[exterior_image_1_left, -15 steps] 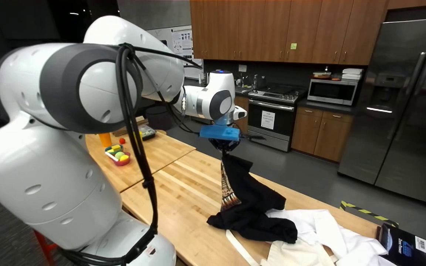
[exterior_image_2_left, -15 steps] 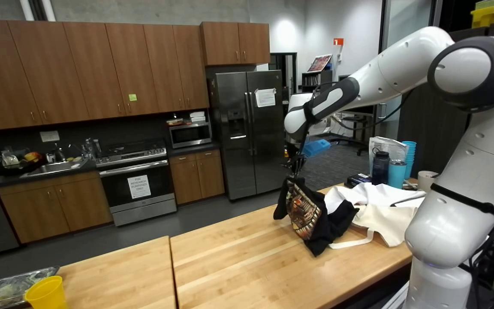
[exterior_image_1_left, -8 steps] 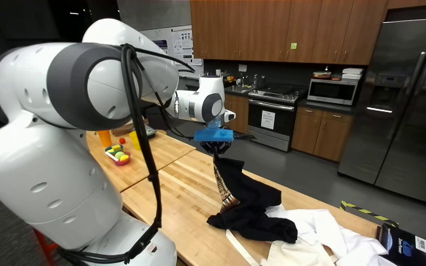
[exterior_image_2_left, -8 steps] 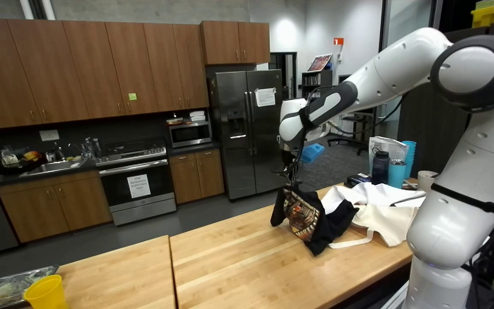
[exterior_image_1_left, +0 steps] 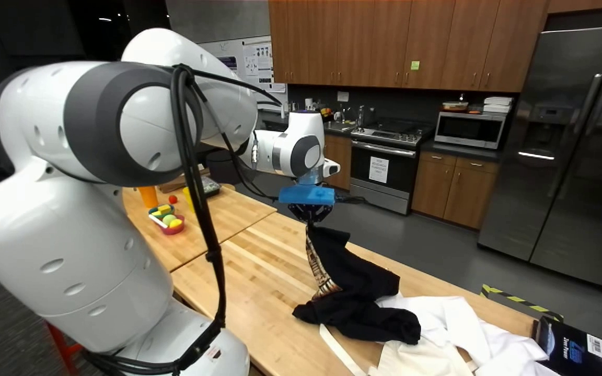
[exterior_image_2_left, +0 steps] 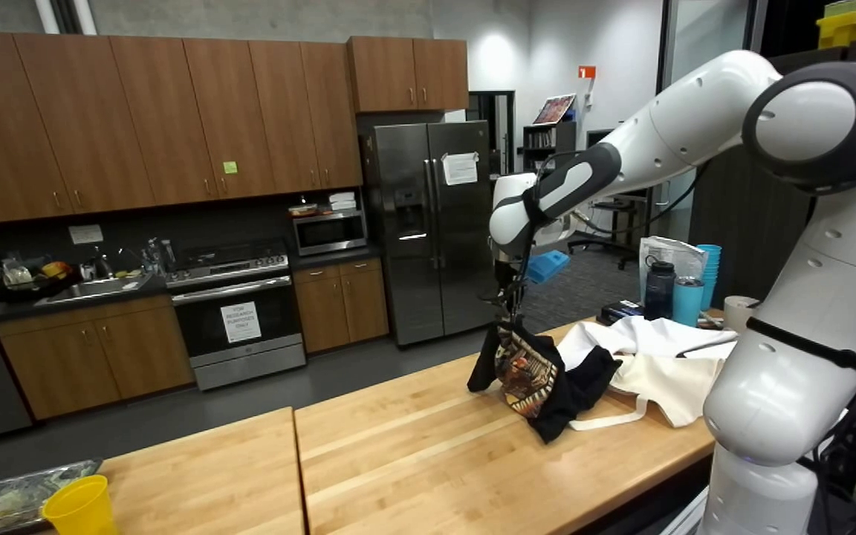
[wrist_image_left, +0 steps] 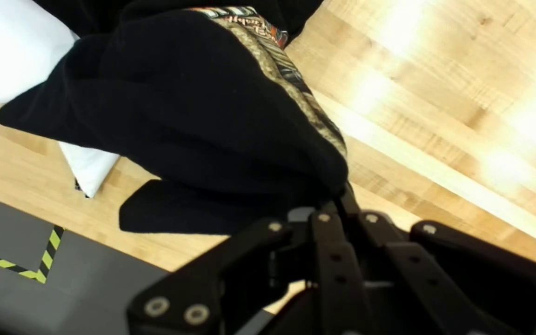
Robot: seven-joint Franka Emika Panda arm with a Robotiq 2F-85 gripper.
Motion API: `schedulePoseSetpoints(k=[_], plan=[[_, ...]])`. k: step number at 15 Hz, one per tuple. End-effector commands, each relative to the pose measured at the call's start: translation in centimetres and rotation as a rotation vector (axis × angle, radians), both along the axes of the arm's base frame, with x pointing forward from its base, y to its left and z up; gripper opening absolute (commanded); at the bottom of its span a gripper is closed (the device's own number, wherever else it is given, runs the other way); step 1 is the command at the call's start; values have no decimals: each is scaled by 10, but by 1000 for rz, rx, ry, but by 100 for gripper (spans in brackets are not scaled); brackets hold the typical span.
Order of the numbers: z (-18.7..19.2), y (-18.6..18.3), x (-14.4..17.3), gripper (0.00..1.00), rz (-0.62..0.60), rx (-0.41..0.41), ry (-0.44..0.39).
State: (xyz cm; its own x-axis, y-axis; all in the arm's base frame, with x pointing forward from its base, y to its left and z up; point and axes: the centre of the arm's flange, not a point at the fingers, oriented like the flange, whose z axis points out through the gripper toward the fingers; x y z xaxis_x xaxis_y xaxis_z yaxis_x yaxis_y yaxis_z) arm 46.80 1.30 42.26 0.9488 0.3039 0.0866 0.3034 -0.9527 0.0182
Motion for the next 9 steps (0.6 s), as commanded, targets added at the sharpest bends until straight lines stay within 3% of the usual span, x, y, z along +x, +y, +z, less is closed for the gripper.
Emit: schedulePoseSetpoints(k=[1, 4, 8, 9], plan=[[11, -5, 21, 1, 50, 22, -21], [31, 31, 55, 1, 239, 62, -31], [43, 89, 72, 1, 465, 78, -15], [44, 96, 72, 30, 518, 74, 12]])
